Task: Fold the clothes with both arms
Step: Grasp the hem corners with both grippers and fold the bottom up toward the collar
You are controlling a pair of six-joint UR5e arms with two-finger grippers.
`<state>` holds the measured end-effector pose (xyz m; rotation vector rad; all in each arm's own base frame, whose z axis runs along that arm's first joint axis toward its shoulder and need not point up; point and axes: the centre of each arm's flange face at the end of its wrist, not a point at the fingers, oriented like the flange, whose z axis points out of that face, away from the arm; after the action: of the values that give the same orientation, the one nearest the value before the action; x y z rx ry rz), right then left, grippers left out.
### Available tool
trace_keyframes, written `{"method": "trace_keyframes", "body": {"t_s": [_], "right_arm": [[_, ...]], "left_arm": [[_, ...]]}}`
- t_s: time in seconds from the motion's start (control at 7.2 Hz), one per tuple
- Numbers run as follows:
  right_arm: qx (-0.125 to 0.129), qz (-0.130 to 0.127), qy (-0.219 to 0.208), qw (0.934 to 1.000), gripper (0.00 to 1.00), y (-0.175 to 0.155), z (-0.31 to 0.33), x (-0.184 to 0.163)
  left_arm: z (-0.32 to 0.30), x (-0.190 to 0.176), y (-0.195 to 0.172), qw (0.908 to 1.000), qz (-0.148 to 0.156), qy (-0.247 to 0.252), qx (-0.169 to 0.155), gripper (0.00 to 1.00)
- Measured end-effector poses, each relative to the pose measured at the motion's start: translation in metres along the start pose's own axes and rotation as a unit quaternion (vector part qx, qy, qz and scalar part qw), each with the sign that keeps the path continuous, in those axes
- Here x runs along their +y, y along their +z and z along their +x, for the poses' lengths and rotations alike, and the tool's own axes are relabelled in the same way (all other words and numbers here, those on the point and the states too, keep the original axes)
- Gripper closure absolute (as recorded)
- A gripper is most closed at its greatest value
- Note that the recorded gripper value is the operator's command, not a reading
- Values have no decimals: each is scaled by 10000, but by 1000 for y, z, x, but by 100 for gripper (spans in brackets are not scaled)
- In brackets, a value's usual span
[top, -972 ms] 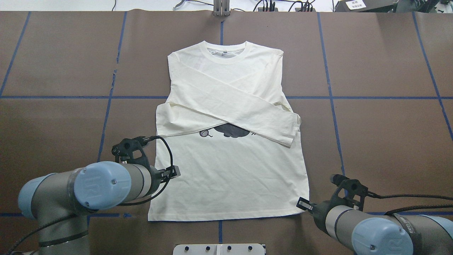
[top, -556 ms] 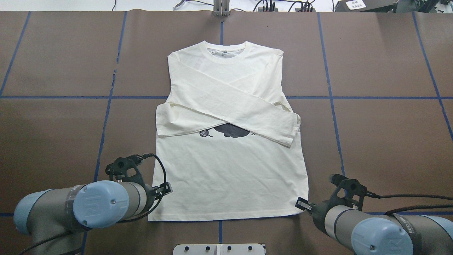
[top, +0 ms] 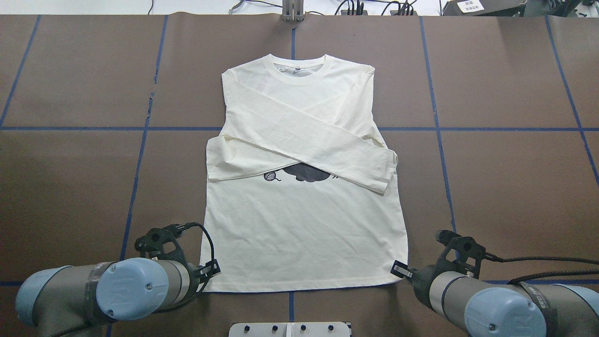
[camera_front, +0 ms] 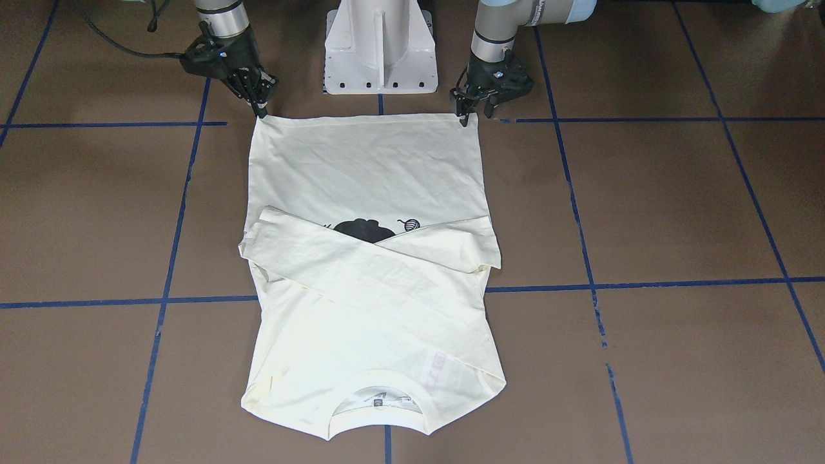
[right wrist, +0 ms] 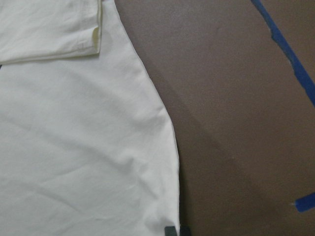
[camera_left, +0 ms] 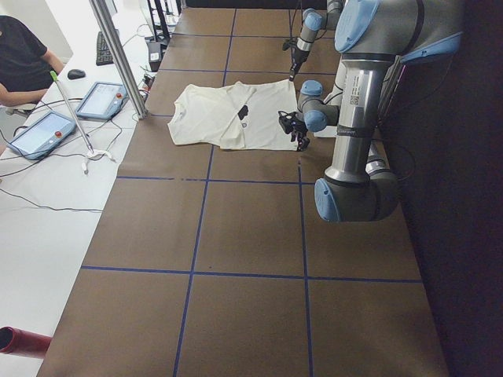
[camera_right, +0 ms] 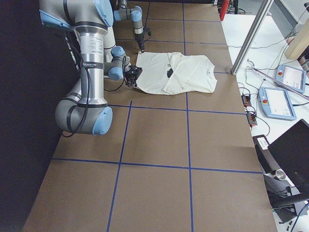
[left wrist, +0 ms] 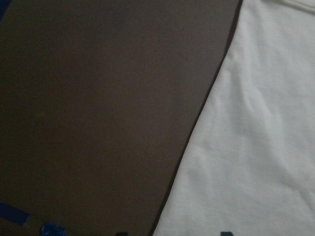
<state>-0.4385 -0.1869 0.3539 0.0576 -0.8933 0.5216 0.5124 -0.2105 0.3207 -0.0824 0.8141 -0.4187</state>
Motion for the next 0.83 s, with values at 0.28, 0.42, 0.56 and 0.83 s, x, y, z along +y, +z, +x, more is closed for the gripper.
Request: {"method": "trace_keyframes", "body": {"t_s": [0.28,0.42,0.56,0.83], "right_arm": [[4,4,-2,10000,100,0,0,0],[4,5,-1,10000,100,0,0,-1],[3,5,-1,10000,100,0,0,-1],[0,4,-1,10000,100,0,0,-1]], "left_arm": [[-2,6,5,10000,-41,34,-47,41],[-3,7,7,10000,-42,43,-69,44],[-4,8,8,9999,-41,49,-83,63],[-4,8,9,9999,-46,54,-87,81]]}}
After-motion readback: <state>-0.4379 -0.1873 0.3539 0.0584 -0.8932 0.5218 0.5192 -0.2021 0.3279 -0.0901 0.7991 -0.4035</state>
